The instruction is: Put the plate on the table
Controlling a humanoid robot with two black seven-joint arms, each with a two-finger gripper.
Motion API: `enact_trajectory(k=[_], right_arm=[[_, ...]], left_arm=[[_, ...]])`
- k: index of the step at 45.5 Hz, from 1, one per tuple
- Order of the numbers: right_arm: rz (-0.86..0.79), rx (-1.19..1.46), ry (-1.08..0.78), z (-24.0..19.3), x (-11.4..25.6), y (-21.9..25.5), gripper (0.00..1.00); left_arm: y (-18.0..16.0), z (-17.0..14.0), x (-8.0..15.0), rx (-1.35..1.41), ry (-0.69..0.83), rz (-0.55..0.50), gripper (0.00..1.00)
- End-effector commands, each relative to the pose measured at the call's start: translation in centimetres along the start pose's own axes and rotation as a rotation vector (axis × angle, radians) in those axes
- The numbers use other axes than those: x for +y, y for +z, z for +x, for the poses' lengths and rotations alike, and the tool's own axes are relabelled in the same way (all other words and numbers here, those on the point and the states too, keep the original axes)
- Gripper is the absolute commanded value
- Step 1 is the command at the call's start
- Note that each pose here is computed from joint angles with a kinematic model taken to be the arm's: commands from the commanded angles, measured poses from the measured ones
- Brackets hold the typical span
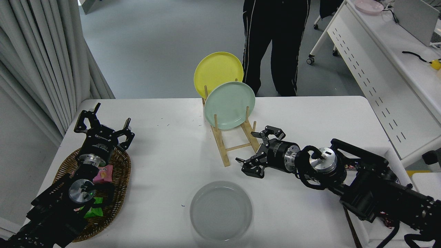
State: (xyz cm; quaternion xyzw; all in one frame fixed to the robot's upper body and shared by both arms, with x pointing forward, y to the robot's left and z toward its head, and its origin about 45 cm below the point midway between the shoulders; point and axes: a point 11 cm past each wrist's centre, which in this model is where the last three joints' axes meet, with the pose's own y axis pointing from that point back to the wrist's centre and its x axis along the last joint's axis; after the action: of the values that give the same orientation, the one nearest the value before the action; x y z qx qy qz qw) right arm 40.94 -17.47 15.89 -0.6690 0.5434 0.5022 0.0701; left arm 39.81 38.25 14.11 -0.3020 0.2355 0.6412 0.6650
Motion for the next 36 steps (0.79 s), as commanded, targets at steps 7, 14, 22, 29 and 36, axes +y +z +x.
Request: enact_trajectory(k=[7, 14, 22, 29, 36], right_arm=[[0.449, 0.133, -0.044, 1.3, 1.7, -5.0, 1.00], [0.569, 0.209, 0.004, 3.0, 2.3, -6.9, 1.00], [0.629, 0.193, 0.064, 4.9, 2.5, -7.6, 1.00], [0.638, 0.223, 0.093, 6.1, 2.7, -7.6, 1.00], [0.659, 0.282, 0.131, 7.4, 3.1, -7.9, 1.00]], left_arm=[[0.0, 0.0, 0.0, -0.001, 0.000, 0.000, 1.00], [0.0, 0.0, 0.0, -0.001, 0.000, 0.000, 1.00], [0.0, 0.0, 0.0, -0.001, 0.000, 0.000, 1.00], [0.0, 0.0, 0.0, 0.000, -0.001, 0.000, 1.00], [0.0, 0.0, 0.0, -0.001, 0.000, 0.000, 1.00]])
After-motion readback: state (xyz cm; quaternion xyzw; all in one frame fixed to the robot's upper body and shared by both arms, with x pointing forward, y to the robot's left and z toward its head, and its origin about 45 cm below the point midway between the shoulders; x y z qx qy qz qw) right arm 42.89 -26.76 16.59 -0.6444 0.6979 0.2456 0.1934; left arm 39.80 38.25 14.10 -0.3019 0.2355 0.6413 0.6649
